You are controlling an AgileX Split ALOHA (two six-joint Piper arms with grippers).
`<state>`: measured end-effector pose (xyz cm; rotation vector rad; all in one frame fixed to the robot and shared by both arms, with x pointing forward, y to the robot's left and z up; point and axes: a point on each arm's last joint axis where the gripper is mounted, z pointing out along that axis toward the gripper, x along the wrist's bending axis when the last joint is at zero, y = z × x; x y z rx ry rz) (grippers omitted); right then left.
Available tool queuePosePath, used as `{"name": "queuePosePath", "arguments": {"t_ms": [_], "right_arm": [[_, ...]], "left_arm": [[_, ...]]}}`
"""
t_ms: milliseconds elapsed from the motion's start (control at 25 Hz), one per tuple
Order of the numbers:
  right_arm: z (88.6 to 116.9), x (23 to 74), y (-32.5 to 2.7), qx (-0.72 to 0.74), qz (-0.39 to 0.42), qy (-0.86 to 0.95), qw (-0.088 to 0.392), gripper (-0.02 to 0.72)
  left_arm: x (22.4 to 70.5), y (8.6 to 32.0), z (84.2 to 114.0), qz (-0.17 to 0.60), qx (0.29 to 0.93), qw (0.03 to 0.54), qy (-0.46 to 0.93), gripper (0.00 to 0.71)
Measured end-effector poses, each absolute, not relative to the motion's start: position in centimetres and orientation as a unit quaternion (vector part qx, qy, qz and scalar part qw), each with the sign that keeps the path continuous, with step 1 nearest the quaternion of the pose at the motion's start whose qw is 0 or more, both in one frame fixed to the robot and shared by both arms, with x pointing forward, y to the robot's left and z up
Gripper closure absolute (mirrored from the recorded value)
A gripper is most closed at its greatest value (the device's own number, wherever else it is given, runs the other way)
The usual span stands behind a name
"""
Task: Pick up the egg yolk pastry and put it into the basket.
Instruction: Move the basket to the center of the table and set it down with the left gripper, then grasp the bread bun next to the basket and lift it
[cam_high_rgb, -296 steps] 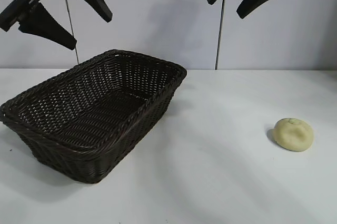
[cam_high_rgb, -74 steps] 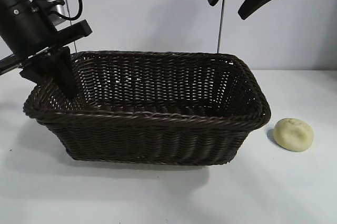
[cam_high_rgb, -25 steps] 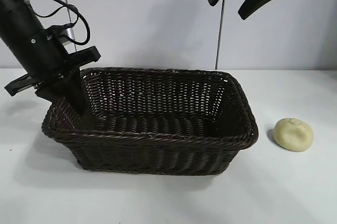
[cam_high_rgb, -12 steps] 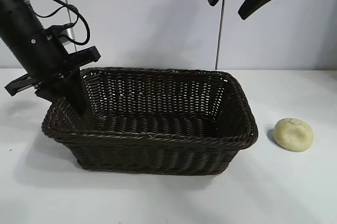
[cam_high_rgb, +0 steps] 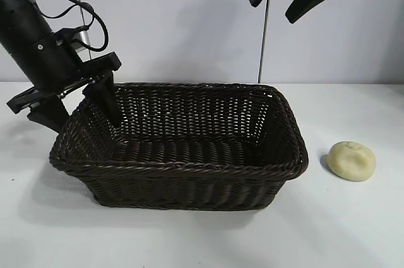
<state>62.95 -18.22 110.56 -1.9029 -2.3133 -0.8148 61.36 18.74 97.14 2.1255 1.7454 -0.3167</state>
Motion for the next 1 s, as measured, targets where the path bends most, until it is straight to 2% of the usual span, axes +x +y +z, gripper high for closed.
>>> {"name": "queuePosePath", "arguments": {"t_ms": [280,560,1000], "right_arm": [[110.6,63.0,-18.2,-0.613,-0.262,-0.745,0.019,0.25],[110.6,62.9,-18.2,-0.613,-0.262,-0.745,0.019,0.25],[110.6,62.9,-18.2,-0.613,-0.262,-0.745,0.019,0.25]], "left_arm": [[60.2,19.4,101.5,-0.069,0.763,0.217,0.605,0.186],[58.8,20.1,106.2,-0.048,0.742,0.265,0.614,0.186],[57.7,17.5,107.6,-0.105,0.72,0.315,0.61,0.186]]}}
